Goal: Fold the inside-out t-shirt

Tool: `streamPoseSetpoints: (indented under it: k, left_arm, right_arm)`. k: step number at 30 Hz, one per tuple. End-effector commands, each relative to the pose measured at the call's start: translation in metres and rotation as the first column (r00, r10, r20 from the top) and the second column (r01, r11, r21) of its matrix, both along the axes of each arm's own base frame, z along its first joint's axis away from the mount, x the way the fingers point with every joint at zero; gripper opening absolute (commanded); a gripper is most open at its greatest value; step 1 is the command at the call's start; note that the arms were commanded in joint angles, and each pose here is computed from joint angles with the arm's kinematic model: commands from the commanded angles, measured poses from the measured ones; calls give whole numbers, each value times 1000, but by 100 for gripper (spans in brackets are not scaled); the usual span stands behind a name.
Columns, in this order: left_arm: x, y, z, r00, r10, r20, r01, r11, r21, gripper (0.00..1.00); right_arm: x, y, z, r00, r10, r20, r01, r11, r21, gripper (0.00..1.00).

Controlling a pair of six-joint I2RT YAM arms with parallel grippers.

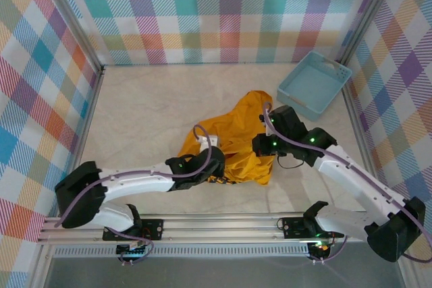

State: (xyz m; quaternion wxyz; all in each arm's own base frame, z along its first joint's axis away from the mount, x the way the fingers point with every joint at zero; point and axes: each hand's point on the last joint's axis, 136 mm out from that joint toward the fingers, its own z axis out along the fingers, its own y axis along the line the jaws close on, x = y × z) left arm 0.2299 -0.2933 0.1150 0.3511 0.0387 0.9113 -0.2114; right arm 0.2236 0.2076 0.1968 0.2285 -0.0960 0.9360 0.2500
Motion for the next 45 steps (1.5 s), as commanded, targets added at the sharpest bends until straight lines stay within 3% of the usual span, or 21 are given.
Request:
streamPoseSetpoints:
  k: [1,5,10,13,21,25,29,36,39,40,43,45]
  left_arm:
    - [13,14,37,998,26,65,-25,1000,-4,0]
    - [27,44,58,992,101,82,-99,995,-28,0]
    - [42,108,80,965,250,79,-248,968,-35,0]
    - [48,152,88,931,358,69,-358,934,-13,0]
    - [49,218,85,853,521,24,-521,854,-11,0]
    - [50,225,85,848,530,6,-529,848,-27,0]
    - [50,221,81,857,516,-11,-516,856,-33,0]
    - [49,221,79,856,517,-15,-518,855,-34,0]
    - [50,223,81,854,519,-4,-519,854,-26,0]
    - [51,224,82,853,522,0,-522,853,-21,0]
    - [54,230,88,842,539,13,-539,842,-5,0]
    - [58,239,99,828,560,30,-560,828,2,0]
  right_arm:
    - [28,26,18,998,31,61,-34,998,45,0]
    - [61,56,24,994,74,76,-77,996,40,6]
    - [97,58,30,994,34,104,-26,997,-76,46]
    - [98,33,23,992,-25,124,44,988,-150,59]
    - [55,-37,-61,976,-217,-12,205,939,-278,68]
    - [48,-40,-99,958,-266,-106,230,936,-267,72]
    - [59,-31,-110,949,-282,-144,239,936,-257,74]
    - [63,-30,-133,926,-318,-203,247,918,-309,65]
    - [63,-35,-133,931,-316,-182,250,916,-314,54]
    - [63,-37,-131,933,-316,-170,250,913,-323,47]
    - [67,-53,-121,937,-332,-111,270,886,-377,11]
    - [71,-70,-107,934,-352,-67,297,865,-404,0]
